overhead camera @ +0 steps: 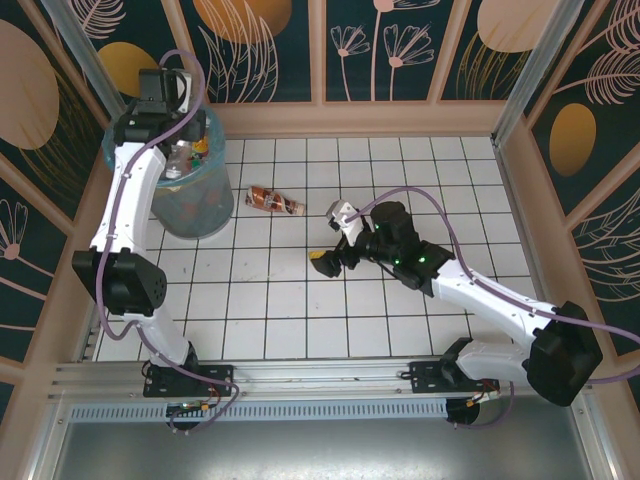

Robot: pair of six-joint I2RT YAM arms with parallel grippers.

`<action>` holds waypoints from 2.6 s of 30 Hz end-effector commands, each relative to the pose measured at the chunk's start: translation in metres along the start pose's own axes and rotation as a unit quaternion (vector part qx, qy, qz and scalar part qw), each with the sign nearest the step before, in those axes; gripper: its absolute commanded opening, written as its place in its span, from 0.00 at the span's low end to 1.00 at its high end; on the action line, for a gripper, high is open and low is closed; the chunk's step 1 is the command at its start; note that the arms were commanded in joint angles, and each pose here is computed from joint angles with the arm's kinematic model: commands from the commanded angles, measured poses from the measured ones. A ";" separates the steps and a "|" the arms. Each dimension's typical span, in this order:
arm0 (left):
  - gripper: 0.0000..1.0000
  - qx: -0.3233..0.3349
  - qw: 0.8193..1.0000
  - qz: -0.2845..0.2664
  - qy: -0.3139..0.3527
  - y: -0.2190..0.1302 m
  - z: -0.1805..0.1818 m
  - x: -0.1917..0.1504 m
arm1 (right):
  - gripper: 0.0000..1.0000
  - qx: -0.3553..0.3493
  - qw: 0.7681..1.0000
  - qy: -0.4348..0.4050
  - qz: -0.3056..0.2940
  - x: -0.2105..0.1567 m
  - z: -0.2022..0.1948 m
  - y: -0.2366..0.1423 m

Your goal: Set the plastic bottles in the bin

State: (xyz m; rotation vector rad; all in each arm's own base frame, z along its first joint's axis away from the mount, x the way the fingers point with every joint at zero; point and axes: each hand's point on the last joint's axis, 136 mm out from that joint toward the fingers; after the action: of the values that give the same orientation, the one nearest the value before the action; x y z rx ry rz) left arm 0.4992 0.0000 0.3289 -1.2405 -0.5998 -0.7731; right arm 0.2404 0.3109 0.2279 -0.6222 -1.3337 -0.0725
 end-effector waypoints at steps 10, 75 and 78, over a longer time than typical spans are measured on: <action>0.91 0.081 0.996 0.038 0.012 0.006 0.027 -0.017 | 0.99 0.004 1.000 0.005 0.007 -0.005 0.003 0.010; 0.76 -0.036 0.989 -0.142 -0.010 -0.125 -0.058 0.044 | 0.99 -0.127 0.955 0.254 0.086 0.013 -0.133 0.068; 0.76 -0.059 0.991 -0.121 0.024 -0.113 -0.117 0.031 | 0.99 -0.146 0.925 0.330 0.115 -0.013 -0.161 0.053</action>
State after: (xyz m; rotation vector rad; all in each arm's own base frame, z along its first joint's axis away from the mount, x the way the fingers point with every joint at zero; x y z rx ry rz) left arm 0.4145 -0.1134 0.4358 -1.3382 -0.7978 -1.0854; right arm 0.4031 0.3033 0.2037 -0.8594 -0.8377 -0.2710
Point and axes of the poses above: each hand's point on the last joint's axis, 136 mm out from that joint toward the fingers, its own y axis out along the fingers, its own z axis along the line the jaws close on, x = y × z, and after that the axes turned 4 degrees about y, right-handed
